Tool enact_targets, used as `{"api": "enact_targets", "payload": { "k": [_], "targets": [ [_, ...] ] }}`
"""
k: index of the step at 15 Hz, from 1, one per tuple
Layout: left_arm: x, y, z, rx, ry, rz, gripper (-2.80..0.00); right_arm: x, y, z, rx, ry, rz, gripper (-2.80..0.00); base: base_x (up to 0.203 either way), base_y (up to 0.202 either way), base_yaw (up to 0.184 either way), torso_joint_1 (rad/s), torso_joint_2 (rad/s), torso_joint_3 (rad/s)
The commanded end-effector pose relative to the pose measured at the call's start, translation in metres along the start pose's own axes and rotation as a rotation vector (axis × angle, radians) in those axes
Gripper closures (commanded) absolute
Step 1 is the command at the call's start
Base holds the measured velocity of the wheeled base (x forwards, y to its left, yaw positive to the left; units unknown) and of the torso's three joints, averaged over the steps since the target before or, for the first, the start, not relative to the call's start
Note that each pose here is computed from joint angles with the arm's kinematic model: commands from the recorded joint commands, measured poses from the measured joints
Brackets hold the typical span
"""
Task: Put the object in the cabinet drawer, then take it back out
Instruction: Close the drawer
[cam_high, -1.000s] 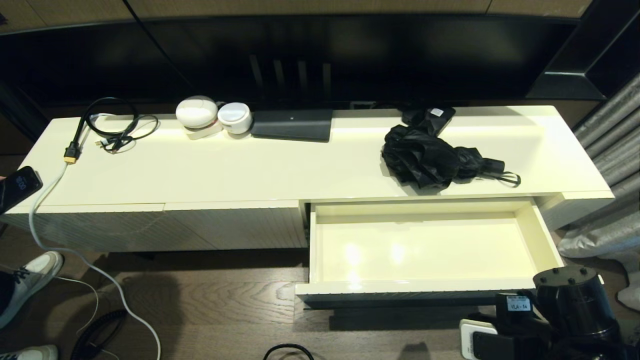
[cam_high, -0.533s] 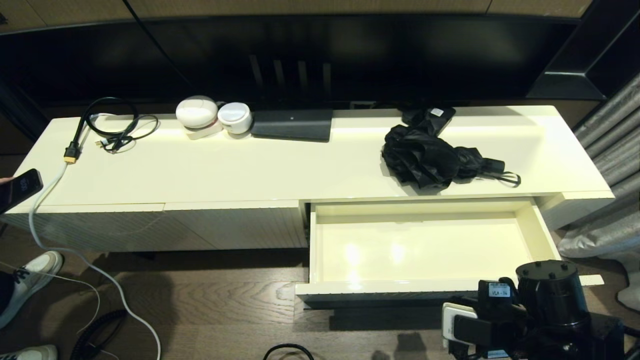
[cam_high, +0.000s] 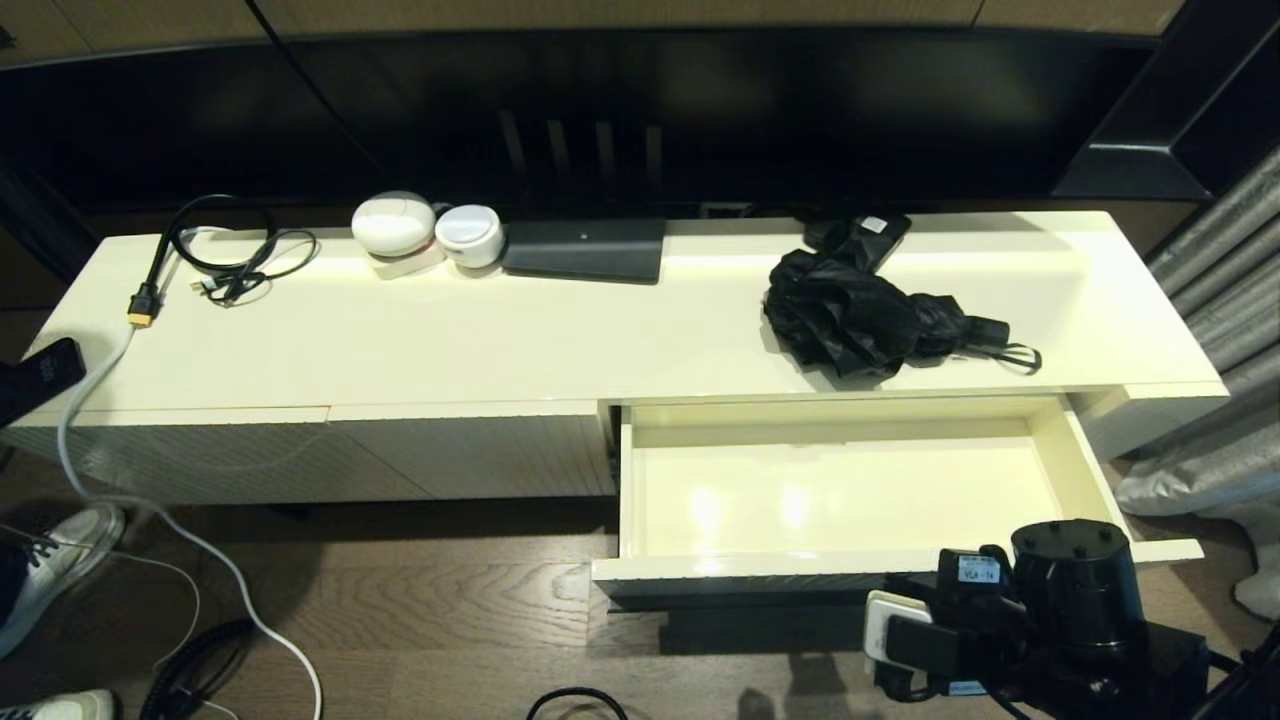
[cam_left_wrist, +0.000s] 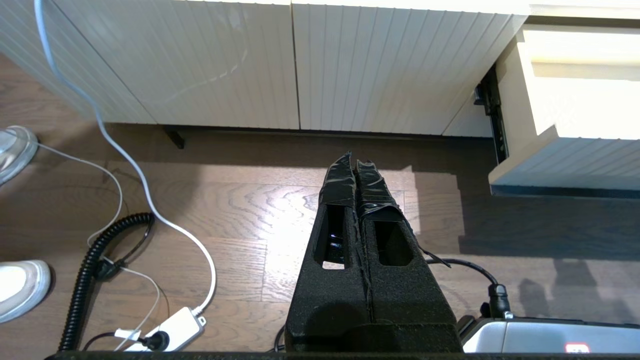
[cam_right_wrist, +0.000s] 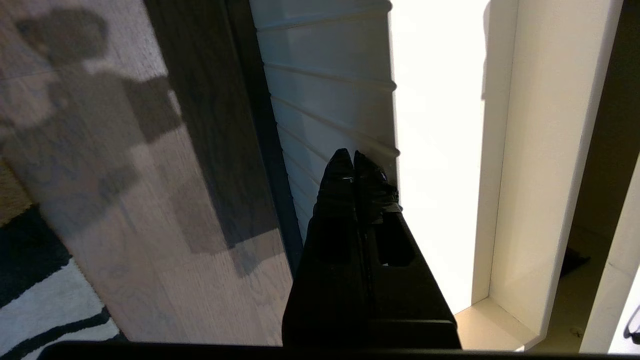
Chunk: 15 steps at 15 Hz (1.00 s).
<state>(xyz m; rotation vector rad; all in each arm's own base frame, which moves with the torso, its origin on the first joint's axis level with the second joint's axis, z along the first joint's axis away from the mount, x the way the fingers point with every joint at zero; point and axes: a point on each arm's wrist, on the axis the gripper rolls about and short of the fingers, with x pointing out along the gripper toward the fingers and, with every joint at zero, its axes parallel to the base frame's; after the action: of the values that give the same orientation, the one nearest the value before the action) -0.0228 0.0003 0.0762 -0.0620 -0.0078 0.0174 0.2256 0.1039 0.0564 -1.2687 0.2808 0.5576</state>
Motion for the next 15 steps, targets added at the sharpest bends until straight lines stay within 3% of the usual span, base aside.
{"api": "enact_targets", "payload": {
  "k": [1, 6, 10, 15],
  "targets": [
    [0.0, 0.0, 0.0, -0.001, 0.0, 0.001, 0.0, 0.004, 0.0, 0.0, -0.005, -0.004, -0.02, 0.0, 0.0, 0.0, 0.0, 0.0, 0.0, 0.0],
    [0.0, 0.0, 0.0, -0.001, 0.0, 0.001, 0.0, 0.011, 0.0, -0.001, -0.018, -0.005, -0.042, 0.0, 0.0, 0.0, 0.0, 0.0, 0.0, 0.0],
    [0.0, 0.0, 0.0, -0.001, 0.0, 0.0, 0.0, 0.019, -0.01, -0.005, -0.048, -0.012, -0.135, 0.0, 0.0, 0.0, 0.0, 0.0, 0.0, 0.0],
    [0.0, 0.0, 0.0, -0.001, 0.0, 0.001, 0.0, 0.033, -0.018, -0.009, -0.028, 0.0, -0.163, 0.0, 0.0, 0.0, 0.0, 0.0, 0.0, 0.0]
  ]
}}
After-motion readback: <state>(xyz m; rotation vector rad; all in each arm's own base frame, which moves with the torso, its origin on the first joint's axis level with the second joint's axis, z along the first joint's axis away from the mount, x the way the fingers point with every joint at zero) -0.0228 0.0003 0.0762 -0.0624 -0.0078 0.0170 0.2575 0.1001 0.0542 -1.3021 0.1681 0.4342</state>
